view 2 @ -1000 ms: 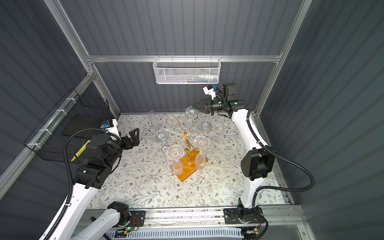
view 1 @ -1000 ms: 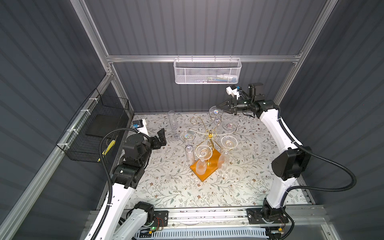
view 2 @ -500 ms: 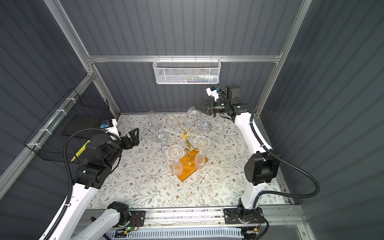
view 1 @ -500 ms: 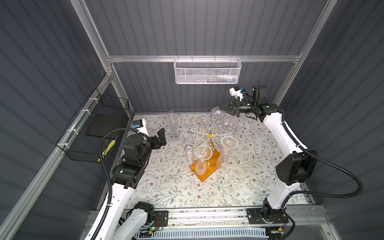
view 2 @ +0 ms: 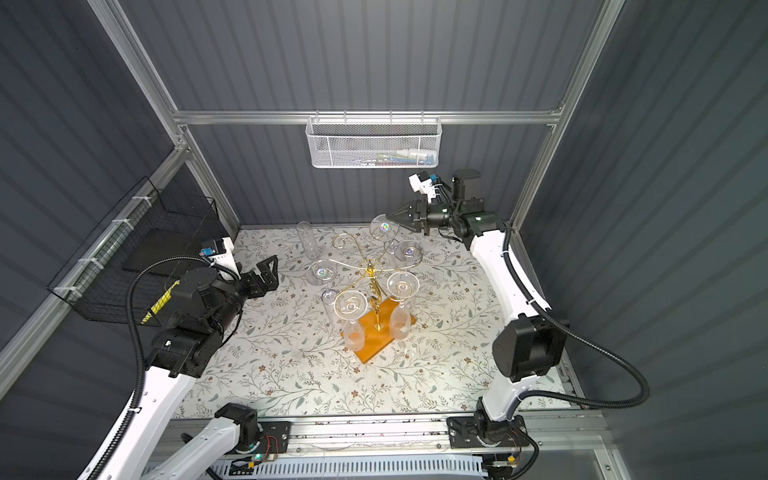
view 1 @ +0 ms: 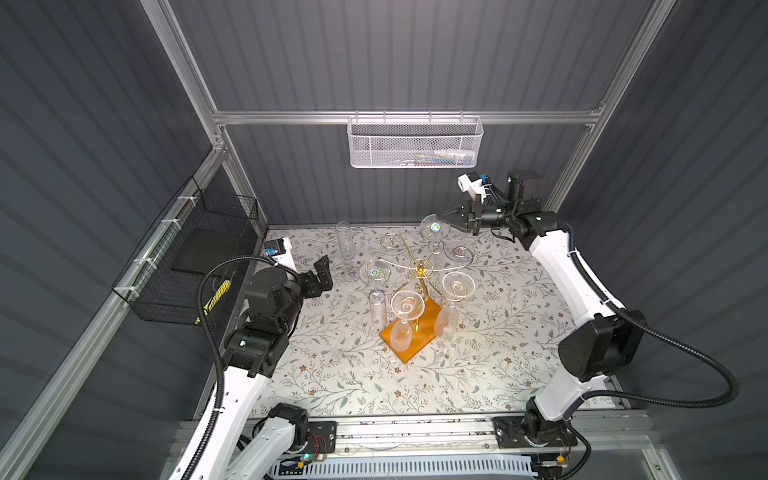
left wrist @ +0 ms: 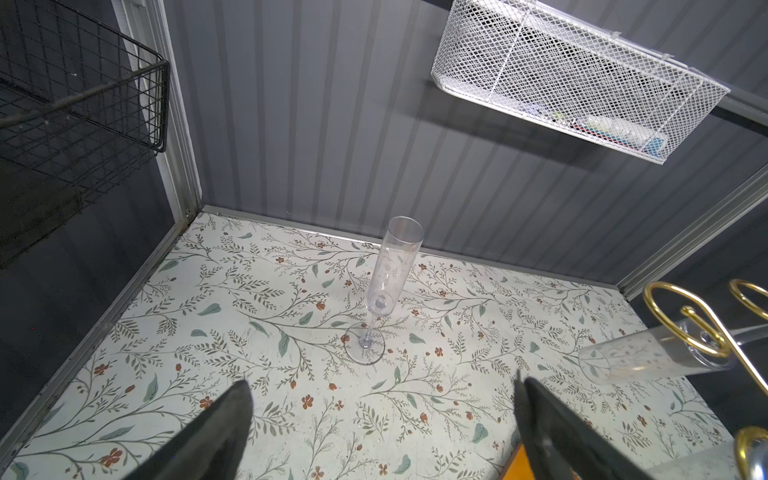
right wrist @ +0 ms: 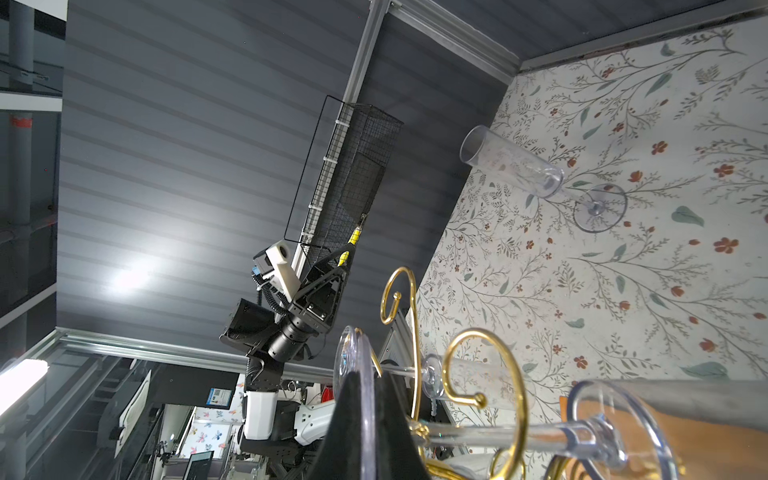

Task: Take the wine glass off the wine glass rack
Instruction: 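Lift the clear flute up off the rack with the right gripper, then raise the flute upright while the left gripper reaches toward its stem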

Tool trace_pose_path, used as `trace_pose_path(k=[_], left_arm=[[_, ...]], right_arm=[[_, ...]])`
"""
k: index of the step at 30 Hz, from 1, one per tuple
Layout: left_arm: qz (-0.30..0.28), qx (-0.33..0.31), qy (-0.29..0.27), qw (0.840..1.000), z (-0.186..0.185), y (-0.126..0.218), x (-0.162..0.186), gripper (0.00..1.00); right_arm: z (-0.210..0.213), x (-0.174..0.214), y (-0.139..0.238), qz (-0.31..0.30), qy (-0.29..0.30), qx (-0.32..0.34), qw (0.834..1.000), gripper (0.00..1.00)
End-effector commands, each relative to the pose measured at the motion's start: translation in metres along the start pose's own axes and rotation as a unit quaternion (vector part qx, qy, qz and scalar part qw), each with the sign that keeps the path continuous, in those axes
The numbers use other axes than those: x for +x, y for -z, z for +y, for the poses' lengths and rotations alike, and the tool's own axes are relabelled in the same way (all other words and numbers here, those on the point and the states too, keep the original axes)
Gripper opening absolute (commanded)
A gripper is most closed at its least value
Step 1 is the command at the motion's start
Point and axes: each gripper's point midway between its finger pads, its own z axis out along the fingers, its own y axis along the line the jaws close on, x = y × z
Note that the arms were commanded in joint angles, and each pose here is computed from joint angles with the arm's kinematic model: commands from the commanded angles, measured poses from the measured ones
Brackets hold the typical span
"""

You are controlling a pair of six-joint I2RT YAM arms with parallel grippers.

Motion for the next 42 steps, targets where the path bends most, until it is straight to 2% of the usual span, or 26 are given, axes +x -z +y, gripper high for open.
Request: trace_pose_path(k=[1,15,22,26,32,35,39,42], left_arm=[[-0.023,0.014,0.007,1.000,-0.008,0.007,-0.019,1.00],[-0.041,0.017,0.017,0.999,-0.006,0.025,-0.026,1.00],[-0.055,0.062,0.076,0.994,-0.023,0.033,-0.042,1.00],[-0.061,0.055,0.147,0.986,-0.021,0.035,-0.055,1.00],[-0.058,0.097,0.250,0.962,-0.038,0.031,-0.074,1.00],[-0.054,0.134,0.298,0.944,-0.053,0.024,-0.083,1.00],[-0.035,0.146,0.369,0.917,-0.061,0.009,-0.088,1.00],[-0.025,0.189,0.420,0.887,-0.076,-0.003,-0.095,1.00]], right_arm=[[0.016,0.008,-0.007,0.013,0.016,-0.019,1.000,0.00],[0.034,-0.005,-0.038,0.022,0.044,-0.037,0.998,0.00],[0.038,-0.035,-0.049,0.003,0.075,-0.040,0.996,0.00],[0.045,-0.056,-0.050,-0.016,0.106,-0.037,0.994,0.00],[0.067,-0.081,-0.040,-0.053,0.174,-0.047,0.982,0.00],[0.084,-0.086,-0.028,-0.078,0.229,-0.047,0.969,0.00],[0.115,-0.078,-0.011,-0.101,0.324,-0.036,0.940,0.00],[0.135,-0.069,0.003,-0.124,0.388,-0.023,0.913,0.00]])
